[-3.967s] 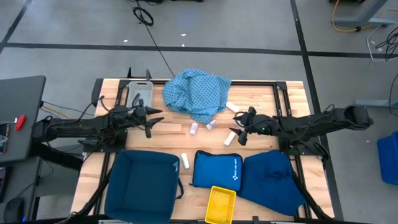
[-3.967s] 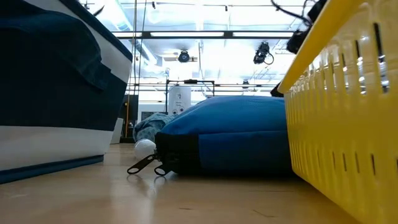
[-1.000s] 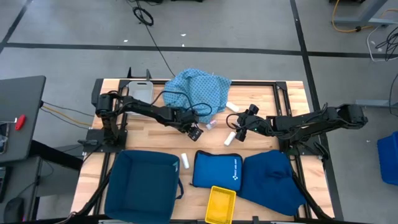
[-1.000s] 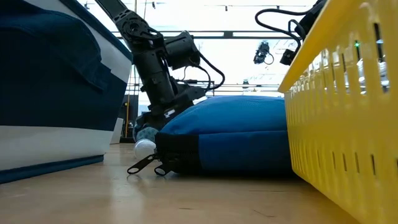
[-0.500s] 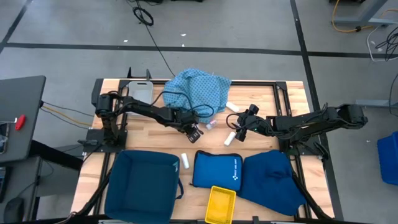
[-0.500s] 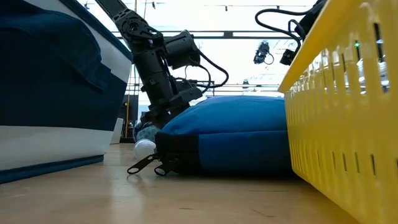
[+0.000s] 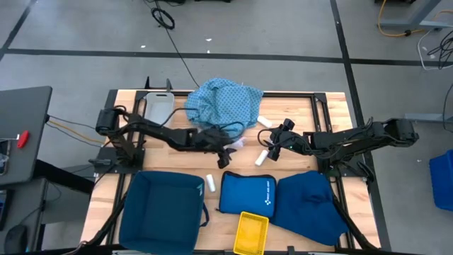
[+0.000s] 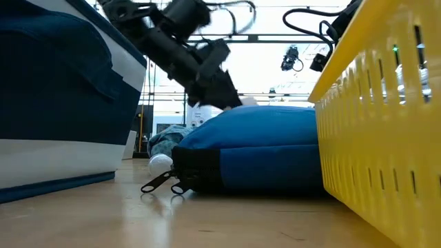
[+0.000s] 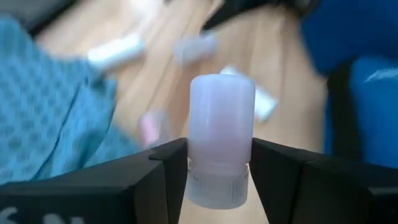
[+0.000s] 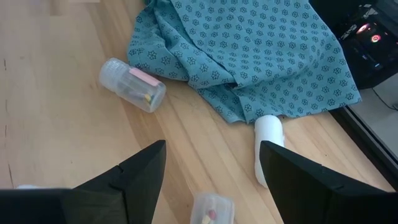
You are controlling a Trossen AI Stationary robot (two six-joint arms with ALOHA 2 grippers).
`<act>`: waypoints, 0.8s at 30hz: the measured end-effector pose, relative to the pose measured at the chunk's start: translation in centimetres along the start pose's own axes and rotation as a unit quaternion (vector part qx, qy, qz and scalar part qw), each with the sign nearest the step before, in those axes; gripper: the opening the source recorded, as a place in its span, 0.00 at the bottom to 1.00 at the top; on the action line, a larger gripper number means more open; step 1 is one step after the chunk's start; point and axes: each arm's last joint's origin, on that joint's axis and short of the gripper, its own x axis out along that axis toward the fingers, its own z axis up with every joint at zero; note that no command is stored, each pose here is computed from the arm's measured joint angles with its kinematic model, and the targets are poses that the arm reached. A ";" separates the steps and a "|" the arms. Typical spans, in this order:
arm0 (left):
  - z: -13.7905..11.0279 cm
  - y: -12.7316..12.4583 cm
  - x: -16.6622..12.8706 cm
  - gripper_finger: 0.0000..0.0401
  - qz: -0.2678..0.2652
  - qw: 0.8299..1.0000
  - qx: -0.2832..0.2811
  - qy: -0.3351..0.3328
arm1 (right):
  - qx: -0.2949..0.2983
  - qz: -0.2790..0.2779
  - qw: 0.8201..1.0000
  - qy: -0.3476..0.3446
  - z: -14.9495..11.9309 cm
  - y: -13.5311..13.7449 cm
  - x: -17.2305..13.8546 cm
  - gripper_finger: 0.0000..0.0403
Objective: Pick & place medical supplies in basket/bin
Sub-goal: Put the white pill bottle into the gray bin
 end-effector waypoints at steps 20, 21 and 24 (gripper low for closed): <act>-5.6 5.0 -7.3 0.38 0.087 0.958 -0.057 -0.268 | 0.010 0.005 1.000 -0.021 0.5 0.0 0.0 0.67; -5.6 5.2 -7.6 0.38 0.102 0.956 -0.056 -0.269 | 0.011 0.005 1.000 -0.022 0.5 0.0 0.0 0.67; -5.7 5.7 -8.7 0.38 0.158 0.951 -0.059 -0.260 | 0.013 0.005 1.000 -0.023 0.5 -0.1 0.0 0.67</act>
